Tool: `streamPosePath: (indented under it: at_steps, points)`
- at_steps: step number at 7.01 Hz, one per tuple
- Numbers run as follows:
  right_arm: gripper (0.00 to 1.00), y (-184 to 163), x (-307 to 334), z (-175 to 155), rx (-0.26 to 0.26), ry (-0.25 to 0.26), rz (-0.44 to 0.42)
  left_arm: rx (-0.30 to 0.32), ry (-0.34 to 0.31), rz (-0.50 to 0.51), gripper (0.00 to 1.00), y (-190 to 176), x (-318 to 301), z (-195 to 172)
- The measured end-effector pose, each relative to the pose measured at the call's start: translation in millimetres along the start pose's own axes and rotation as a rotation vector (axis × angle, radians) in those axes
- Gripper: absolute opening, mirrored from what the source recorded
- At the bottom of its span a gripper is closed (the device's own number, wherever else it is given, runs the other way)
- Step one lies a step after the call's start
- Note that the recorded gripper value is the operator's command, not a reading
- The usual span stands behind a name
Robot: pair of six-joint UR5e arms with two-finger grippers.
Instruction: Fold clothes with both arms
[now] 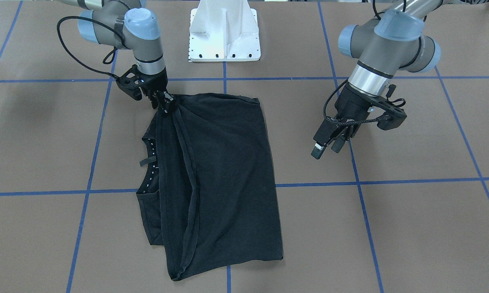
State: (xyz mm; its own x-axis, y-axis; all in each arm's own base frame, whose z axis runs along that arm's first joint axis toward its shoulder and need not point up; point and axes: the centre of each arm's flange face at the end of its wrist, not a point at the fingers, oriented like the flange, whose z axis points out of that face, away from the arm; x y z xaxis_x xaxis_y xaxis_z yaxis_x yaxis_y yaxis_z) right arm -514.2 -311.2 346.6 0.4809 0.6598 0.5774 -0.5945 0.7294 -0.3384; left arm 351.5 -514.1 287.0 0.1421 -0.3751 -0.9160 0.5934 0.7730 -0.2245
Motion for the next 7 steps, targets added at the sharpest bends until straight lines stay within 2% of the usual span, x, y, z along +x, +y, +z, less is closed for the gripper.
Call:
streamPosePath:
  at_steps: [7]
  points:
    - [0.00, -4.3, -1.6, -10.4, 0.002, 0.010, 0.001, 0.000, 0.001, -0.007, 1.00, 0.1, -0.1, -0.7]
